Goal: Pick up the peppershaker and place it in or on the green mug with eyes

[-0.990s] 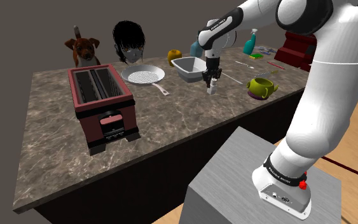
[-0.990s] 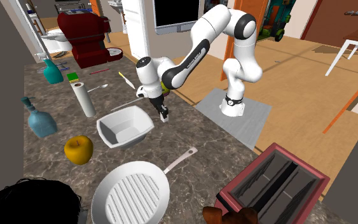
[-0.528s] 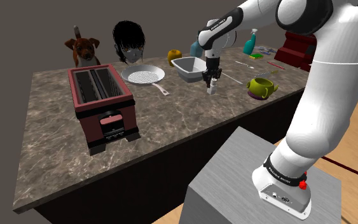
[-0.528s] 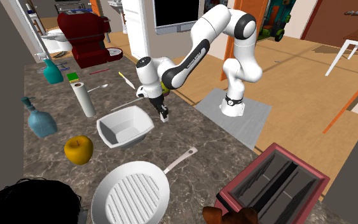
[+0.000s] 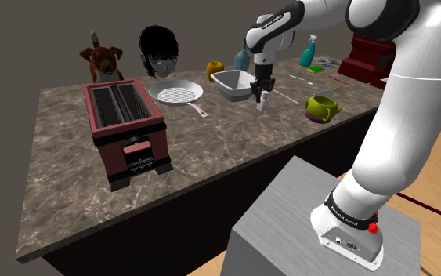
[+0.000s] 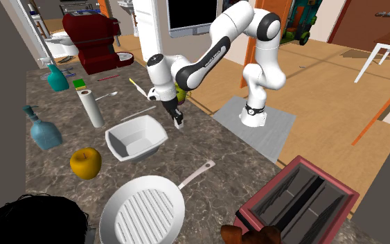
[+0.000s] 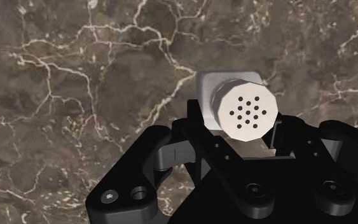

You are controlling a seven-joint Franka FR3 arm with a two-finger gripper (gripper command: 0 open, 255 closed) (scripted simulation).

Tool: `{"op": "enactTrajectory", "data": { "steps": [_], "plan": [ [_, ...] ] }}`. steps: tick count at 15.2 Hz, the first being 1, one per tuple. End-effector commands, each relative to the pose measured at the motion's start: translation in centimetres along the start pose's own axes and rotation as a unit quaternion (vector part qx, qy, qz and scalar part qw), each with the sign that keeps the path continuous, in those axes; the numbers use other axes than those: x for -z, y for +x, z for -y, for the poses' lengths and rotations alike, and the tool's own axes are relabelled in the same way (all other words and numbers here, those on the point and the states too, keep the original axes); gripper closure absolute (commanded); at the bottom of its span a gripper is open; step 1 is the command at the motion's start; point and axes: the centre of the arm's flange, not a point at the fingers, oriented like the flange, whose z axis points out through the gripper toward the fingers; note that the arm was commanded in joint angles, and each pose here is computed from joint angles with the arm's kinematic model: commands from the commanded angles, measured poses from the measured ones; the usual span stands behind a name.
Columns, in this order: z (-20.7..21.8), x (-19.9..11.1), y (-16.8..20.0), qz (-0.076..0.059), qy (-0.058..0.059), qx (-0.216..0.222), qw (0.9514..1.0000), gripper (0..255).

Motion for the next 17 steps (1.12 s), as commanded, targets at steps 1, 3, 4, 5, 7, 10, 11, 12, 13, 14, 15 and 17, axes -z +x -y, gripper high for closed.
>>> {"op": "enactTrajectory", "data": {
  "steps": [1, 3, 4, 5, 7, 10, 11, 12, 13, 14, 15, 17],
  "plan": [
    [0.0, 1.1, -0.2, 0.0, 0.0, 0.0, 1.0, 255],
    [0.0, 2.2, -0.4, 0.0, 0.0, 0.0, 1.0, 255],
    [0.0, 2.7, -0.6, 0.0, 0.0, 0.0, 1.0, 255],
    [0.0, 3.2, -0.7, 0.0, 0.0, 0.0, 1.0, 255],
    [0.0, 4.2, -0.9, 0.0, 0.0, 0.0, 1.0, 255],
    [0.0, 5.8, -1.2, 0.0, 0.0, 0.0, 1.0, 255],
    [0.0, 6.3, -1.4, 0.0, 0.0, 0.0, 1.0, 255],
    [-0.1, 6.8, -1.5, 0.0, 0.0, 0.0, 1.0, 255],
    [-0.1, 7.3, -1.6, 0.0, 0.0, 0.0, 1.0, 255],
    [-0.1, 7.8, -1.7, 0.0, 0.0, 0.0, 1.0, 255],
    [-0.1, 8.3, -1.8, 0.0, 0.0, 0.0, 1.0, 255],
    [-0.1, 9.4, -2.0, 0.0, 0.0, 0.0, 1.0, 255]
  ]
}}
